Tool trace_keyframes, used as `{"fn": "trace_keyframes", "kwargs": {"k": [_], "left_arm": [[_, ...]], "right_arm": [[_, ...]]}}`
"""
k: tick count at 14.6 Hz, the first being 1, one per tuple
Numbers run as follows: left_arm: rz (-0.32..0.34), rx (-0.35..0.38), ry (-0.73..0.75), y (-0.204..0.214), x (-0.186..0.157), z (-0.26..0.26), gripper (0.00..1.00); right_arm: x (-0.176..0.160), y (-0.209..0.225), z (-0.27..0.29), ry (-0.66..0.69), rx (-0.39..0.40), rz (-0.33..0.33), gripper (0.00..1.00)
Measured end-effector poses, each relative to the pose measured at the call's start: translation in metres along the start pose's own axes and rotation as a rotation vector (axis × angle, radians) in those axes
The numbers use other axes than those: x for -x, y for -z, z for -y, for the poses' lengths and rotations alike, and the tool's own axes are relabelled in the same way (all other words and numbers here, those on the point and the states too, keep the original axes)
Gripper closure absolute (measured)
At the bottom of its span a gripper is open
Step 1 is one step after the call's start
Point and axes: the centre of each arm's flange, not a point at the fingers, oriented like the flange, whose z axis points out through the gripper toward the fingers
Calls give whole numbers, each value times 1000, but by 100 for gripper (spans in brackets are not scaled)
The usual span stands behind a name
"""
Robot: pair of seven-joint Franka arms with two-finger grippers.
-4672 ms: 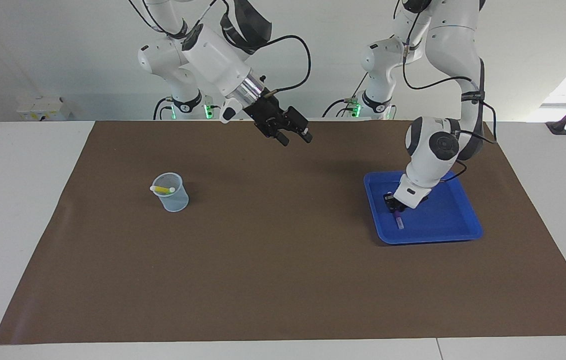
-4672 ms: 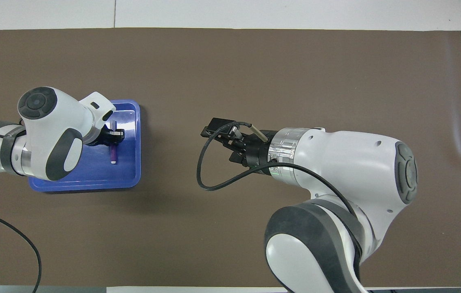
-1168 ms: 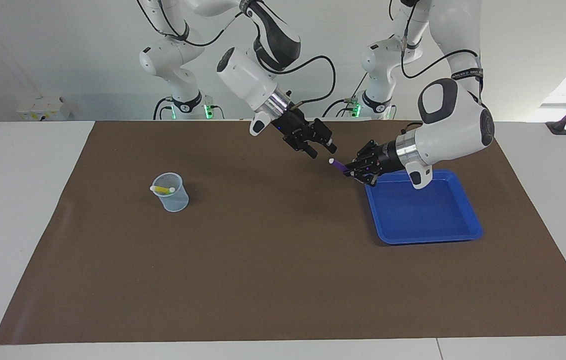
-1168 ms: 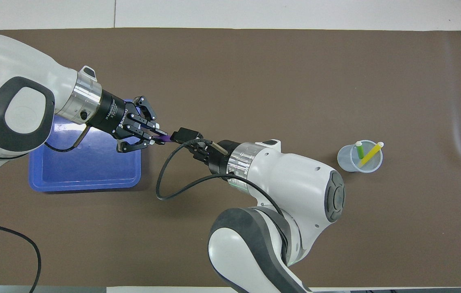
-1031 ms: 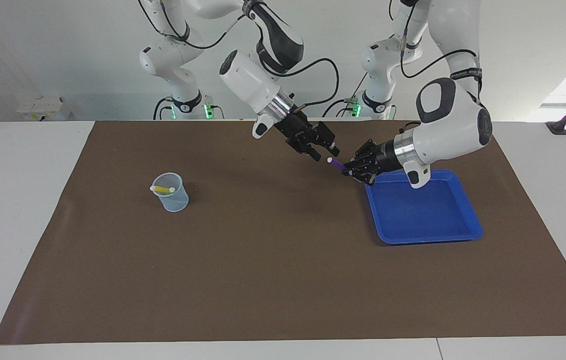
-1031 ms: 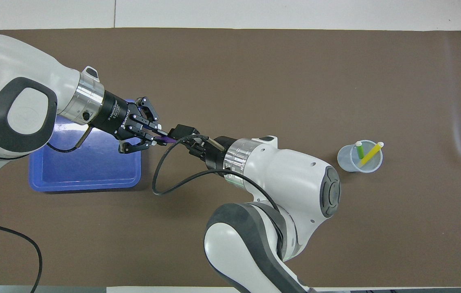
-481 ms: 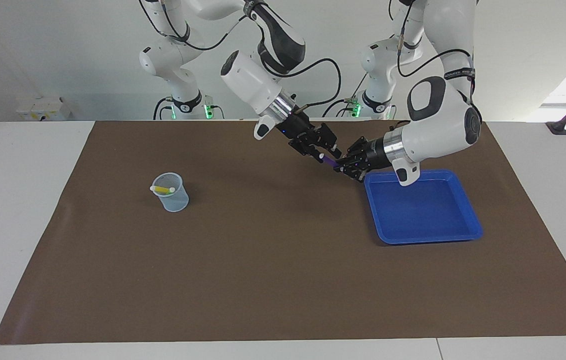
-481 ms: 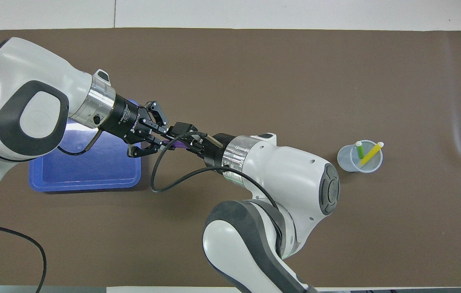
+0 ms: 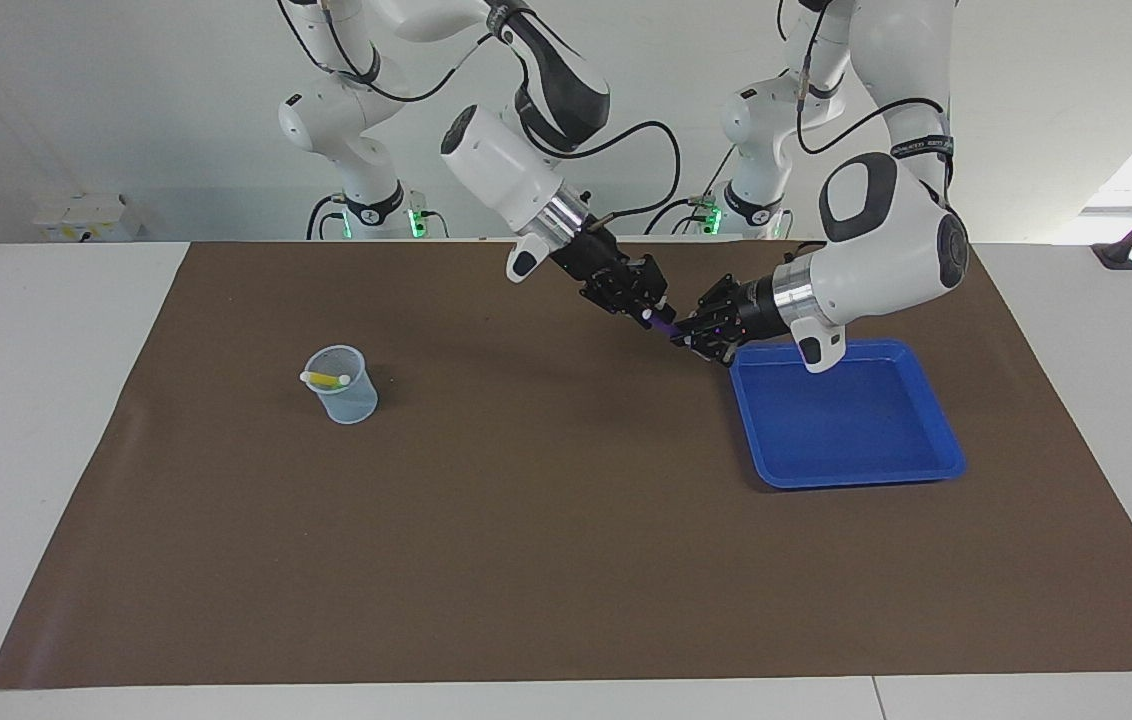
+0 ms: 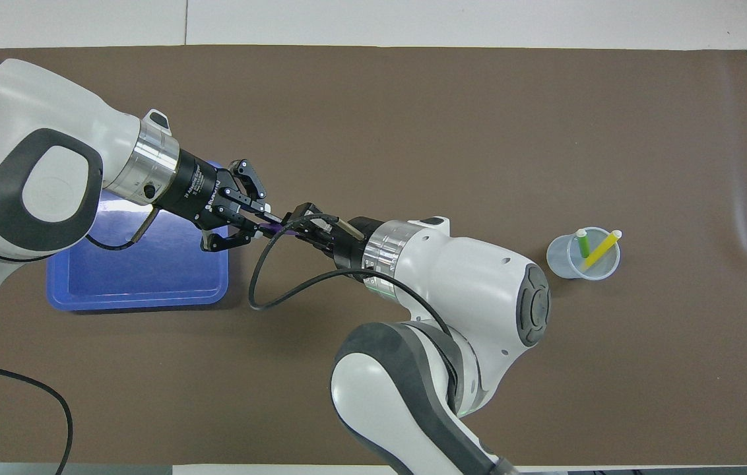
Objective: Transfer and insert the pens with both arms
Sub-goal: 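Hold the purple pen with the right gripper and open the left gripper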
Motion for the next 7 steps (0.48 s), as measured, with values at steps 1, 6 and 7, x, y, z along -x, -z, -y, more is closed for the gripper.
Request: {"fn": "trace_keyframes", "kwargs": {"k": [1,6,7], "left_arm": [[0,0,0,0,0,0,84],[-1,1,-1,0,0,0,83],[-1,3,-1,0,1,0,83]], "right_arm": [[0,0,0,0,0,0,82],[0,0,0,0,0,0,82],[-1,0,0,0,0,0,82]]}}
